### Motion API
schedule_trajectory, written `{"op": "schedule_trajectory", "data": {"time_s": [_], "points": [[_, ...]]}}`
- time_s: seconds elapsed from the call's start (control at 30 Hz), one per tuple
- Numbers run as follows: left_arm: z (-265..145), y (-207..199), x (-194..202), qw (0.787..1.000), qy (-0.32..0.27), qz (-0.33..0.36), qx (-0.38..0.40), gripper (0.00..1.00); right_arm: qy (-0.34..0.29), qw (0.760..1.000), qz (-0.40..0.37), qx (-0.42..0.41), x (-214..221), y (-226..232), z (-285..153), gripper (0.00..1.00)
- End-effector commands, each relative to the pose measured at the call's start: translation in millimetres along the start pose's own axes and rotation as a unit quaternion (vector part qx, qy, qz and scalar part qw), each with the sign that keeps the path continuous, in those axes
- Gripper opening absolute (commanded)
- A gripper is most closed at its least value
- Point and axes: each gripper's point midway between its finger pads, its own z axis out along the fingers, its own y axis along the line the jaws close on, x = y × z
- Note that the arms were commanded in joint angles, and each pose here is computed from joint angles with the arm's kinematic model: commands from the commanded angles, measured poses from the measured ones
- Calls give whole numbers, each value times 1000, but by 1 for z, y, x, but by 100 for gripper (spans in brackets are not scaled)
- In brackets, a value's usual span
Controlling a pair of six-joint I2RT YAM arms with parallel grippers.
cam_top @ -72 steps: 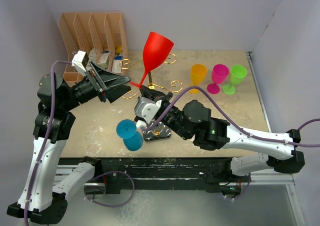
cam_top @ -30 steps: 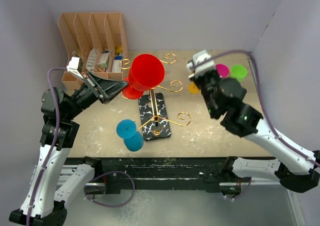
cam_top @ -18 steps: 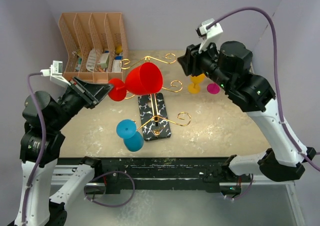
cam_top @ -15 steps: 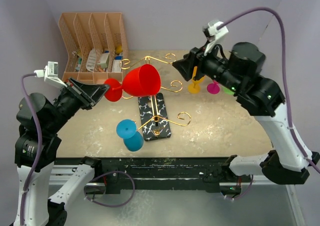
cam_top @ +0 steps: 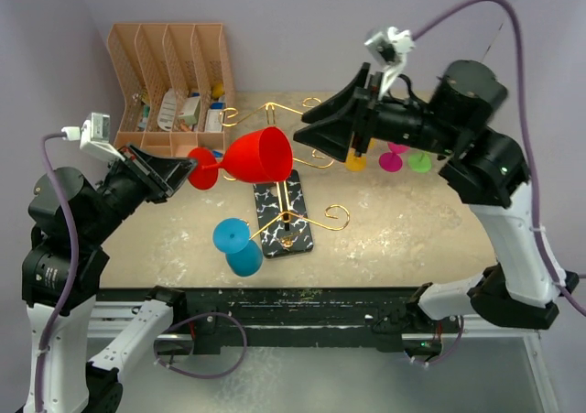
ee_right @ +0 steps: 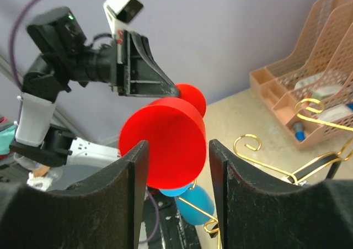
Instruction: Take the wine glass off the wine glass rack
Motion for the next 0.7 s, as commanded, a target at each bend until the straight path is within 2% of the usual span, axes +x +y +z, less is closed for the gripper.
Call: {"op": "schedule_trajectory", "data": {"time_s": [0.0,0.37,0.5,0.6,0.63,0.67], "points": [[-8,-16,-17,999,-28,24,22,0,26,999,24,-35,16,0,20,49],[-6,-17,-18,999,-27,25,22,0,59,997,35,-35,41,-8,38,47],[-4,-18,-18,999,-24,24,25,0,78,996,35,-28,51,-9,46,42],[-2,-19,-17,999,-21,23,29,0,101,994,36,-8,63,-14,53,34],[-1,-19,-17,999,-20,23,30,0,104,994,36,0,65,-17,55,27],[-1,-19,-17,999,-20,23,30,0,105,994,36,11,66,-20,56,13]]}}
